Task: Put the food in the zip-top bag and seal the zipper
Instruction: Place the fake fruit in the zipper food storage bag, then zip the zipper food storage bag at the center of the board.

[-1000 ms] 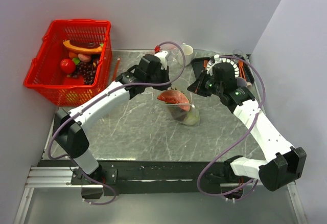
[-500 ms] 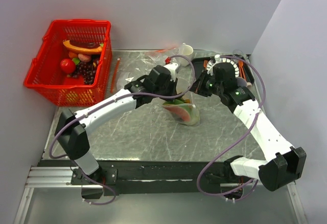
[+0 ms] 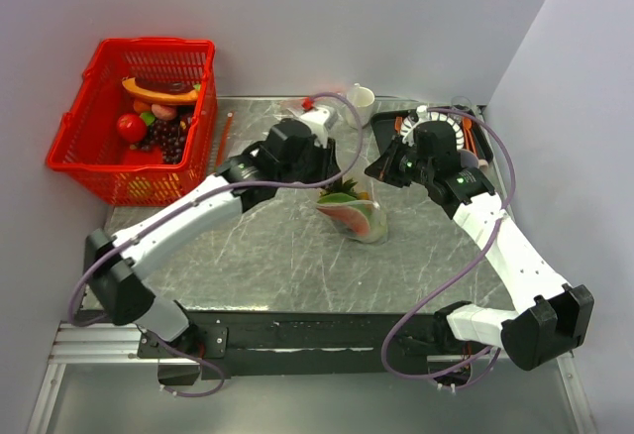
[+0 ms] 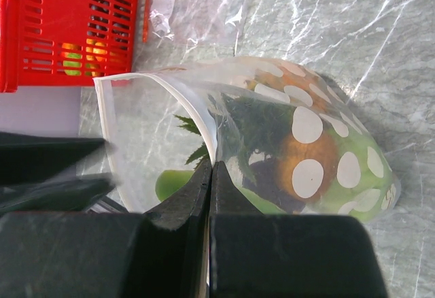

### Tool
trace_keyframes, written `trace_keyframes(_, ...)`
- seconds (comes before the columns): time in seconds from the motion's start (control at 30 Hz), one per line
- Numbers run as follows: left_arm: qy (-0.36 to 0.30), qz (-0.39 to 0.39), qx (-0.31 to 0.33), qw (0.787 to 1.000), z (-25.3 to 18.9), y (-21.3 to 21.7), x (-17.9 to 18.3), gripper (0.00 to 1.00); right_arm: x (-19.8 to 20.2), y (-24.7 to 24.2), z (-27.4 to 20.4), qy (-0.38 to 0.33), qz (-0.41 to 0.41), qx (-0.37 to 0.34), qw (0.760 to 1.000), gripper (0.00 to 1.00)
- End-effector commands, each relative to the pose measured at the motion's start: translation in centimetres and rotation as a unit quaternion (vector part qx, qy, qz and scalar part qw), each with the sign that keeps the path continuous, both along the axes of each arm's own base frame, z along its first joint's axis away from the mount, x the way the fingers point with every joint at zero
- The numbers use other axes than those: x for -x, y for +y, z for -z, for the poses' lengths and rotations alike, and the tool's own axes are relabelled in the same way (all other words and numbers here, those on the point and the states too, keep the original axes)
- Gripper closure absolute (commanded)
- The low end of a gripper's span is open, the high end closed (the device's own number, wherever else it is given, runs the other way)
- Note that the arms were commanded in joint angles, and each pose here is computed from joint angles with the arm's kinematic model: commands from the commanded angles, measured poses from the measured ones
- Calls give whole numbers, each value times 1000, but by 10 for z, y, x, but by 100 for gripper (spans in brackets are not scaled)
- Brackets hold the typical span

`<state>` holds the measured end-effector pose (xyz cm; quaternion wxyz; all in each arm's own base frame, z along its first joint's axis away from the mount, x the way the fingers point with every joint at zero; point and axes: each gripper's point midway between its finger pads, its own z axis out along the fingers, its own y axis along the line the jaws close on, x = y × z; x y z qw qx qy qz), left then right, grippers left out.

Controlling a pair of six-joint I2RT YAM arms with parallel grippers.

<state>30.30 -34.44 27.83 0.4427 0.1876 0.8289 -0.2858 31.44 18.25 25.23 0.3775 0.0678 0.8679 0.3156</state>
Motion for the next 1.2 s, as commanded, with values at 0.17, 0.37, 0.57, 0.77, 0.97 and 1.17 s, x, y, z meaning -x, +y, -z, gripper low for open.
trace_keyframes(0.17, -31, -195, 9, 980, -40, 90, -7, 1, -6, -4, -6, -22, 3, 5, 1000, 100)
trace_keyframes(0.37, 54, -164, 121, 978, -13, 102, -18, 1, -7, -12, -13, -38, 16, 24, 999, 100)
trace_keyframes(0.57, 33, -151, 148, 977, -19, 101, -29, 3, -5, -13, -12, -41, 10, 30, 999, 100)
trace_keyframes(0.77, 51, -94, 153, 982, -20, 77, -29, 1, -5, -14, -11, -40, 9, 36, 999, 100)
trace_keyframes(0.97, 70, -94, 128, 985, 6, 70, -42, 28, -5, -10, -19, -53, -3, 46, 998, 100)
trace_keyframes(1.17, 70, -101, 112, 986, 22, 63, -62, 61, 1, 12, -27, -68, -36, 61, 995, 100)
